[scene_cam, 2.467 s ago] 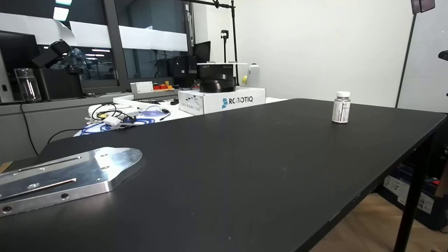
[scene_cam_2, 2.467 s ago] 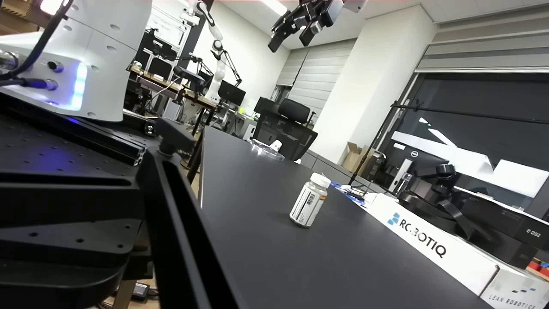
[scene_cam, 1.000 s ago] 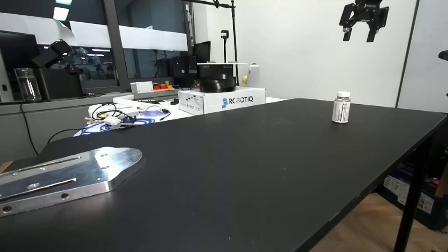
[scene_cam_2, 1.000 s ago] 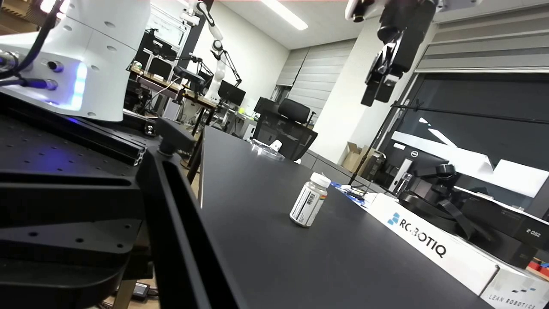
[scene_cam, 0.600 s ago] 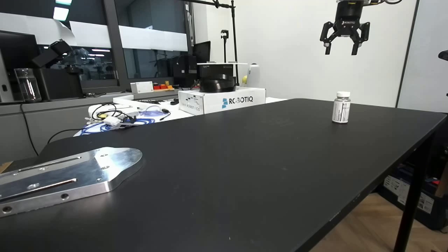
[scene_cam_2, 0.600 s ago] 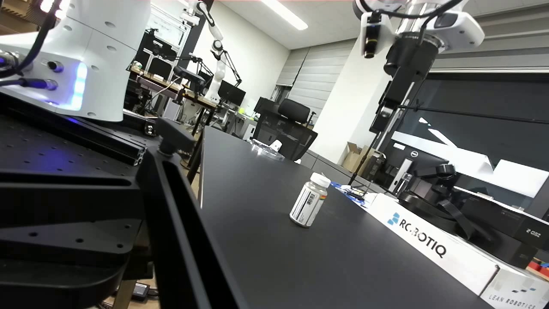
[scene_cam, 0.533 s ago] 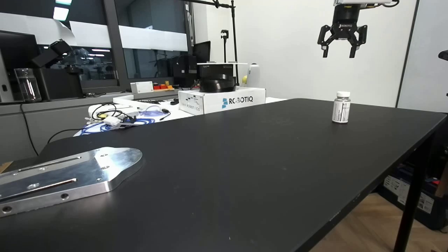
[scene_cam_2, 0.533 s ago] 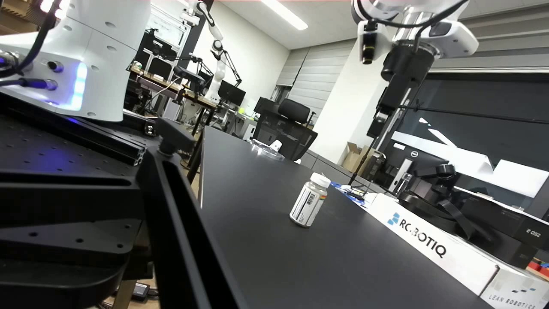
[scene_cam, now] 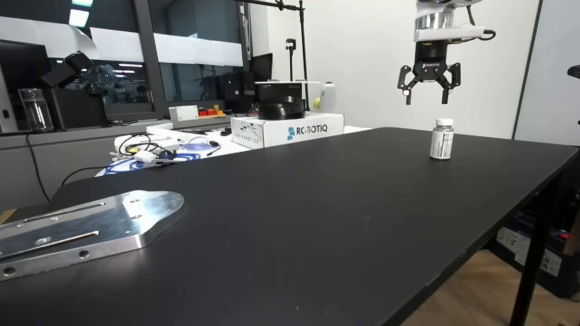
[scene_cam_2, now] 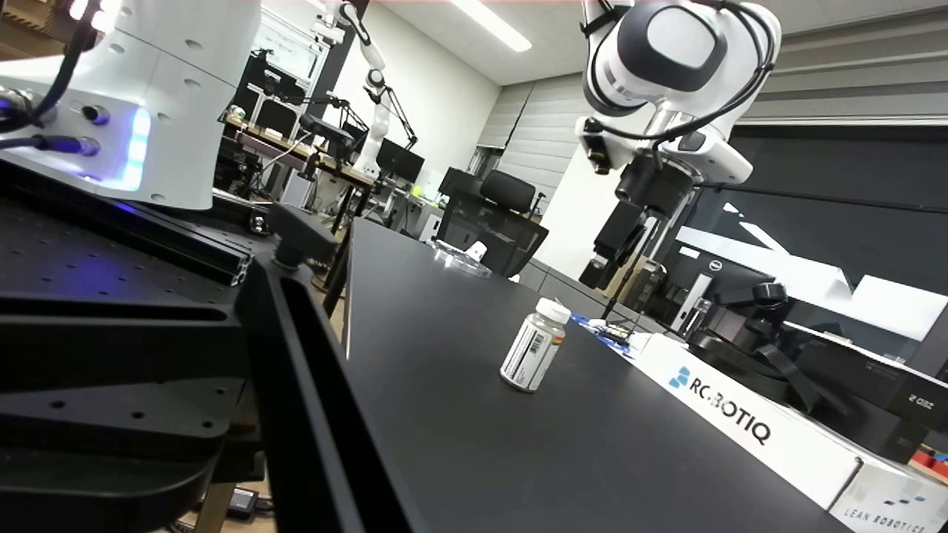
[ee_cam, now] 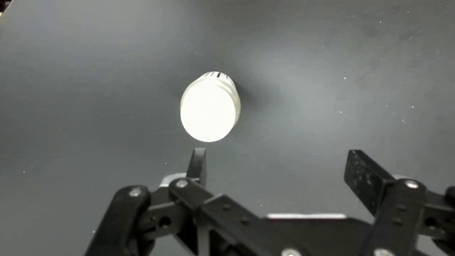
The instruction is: Move the bottle away from you
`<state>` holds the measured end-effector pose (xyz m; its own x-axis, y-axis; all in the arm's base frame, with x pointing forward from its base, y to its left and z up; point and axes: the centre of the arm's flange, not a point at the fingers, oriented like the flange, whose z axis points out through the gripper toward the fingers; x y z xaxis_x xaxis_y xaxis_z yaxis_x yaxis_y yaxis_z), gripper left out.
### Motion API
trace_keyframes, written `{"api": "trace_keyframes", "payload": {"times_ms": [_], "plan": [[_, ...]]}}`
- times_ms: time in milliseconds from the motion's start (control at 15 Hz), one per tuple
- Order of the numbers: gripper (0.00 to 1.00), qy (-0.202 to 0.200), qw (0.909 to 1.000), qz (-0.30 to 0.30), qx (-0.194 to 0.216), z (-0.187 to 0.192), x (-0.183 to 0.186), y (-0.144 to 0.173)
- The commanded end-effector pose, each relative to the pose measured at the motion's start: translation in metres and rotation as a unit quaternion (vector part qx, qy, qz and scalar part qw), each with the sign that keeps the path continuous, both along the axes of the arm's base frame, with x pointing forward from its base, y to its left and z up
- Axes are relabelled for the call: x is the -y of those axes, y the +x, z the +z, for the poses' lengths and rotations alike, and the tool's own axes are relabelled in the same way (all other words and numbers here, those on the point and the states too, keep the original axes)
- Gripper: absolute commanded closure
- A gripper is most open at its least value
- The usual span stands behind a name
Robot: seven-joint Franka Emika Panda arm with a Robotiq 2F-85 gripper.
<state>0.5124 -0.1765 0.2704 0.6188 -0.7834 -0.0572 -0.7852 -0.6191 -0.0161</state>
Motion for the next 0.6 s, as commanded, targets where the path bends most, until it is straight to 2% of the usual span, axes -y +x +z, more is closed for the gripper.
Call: {"api": "trace_keyframes", "payload": {"times_ms": [0, 533], "plan": [[0.00, 0.025, 0.9992, -0.027, -0.012, -0.015, 0.003, 0.004], [0.00, 0.040, 0.9978, -0.043, -0.030, -0.030, 0.004, -0.004]]}}
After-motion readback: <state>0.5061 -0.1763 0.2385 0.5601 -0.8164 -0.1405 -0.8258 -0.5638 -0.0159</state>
